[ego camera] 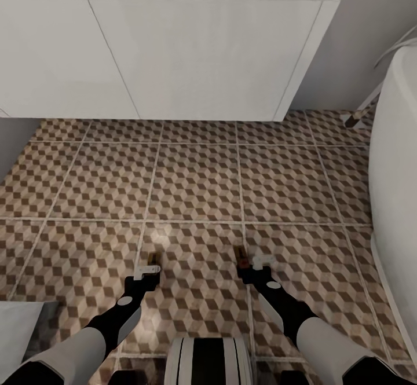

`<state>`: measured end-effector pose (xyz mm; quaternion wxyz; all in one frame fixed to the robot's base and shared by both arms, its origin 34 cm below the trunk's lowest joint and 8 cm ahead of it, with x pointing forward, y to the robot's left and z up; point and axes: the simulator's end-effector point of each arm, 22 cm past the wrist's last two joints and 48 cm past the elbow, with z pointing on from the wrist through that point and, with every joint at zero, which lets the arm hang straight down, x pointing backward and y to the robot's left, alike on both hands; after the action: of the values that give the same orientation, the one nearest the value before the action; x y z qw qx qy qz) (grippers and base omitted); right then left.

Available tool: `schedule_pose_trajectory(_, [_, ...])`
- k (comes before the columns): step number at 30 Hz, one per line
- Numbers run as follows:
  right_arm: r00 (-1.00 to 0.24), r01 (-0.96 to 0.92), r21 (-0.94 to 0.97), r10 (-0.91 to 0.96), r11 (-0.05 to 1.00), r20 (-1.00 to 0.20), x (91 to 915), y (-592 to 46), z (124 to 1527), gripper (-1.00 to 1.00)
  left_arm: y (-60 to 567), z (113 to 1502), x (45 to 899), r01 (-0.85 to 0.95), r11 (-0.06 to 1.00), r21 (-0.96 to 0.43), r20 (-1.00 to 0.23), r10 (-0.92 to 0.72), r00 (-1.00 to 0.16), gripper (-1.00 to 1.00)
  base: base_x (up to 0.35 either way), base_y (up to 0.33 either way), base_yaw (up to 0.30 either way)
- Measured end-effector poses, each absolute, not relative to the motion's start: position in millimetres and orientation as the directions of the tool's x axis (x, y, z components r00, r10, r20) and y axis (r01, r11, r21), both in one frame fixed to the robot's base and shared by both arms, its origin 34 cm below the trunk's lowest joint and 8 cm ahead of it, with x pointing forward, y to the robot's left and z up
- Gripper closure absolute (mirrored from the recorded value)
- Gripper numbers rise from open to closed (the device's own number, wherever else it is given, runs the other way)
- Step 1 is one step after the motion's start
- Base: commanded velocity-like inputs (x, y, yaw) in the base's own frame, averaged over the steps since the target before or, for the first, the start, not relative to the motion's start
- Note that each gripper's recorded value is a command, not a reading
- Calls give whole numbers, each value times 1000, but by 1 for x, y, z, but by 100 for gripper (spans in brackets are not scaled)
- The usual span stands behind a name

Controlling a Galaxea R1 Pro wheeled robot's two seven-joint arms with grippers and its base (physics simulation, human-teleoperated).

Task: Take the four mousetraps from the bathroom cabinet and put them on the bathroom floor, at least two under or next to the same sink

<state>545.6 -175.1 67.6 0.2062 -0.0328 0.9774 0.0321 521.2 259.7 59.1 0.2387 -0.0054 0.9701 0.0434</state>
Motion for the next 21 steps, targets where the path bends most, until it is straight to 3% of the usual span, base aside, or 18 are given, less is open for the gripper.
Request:
schedule_pose_trajectory(15, [-924,-77,51,-52,996,-379,533,-175,54,100,259,47,511,-25,996,84,-443,15,-897,100,0,0,0])
schedule_pose_trajectory(21, [-897,-69,49,-40,996,-440,544,-177,58,100,259,47,511,-26,996,82,-445,14,-896,100,0,0,0])
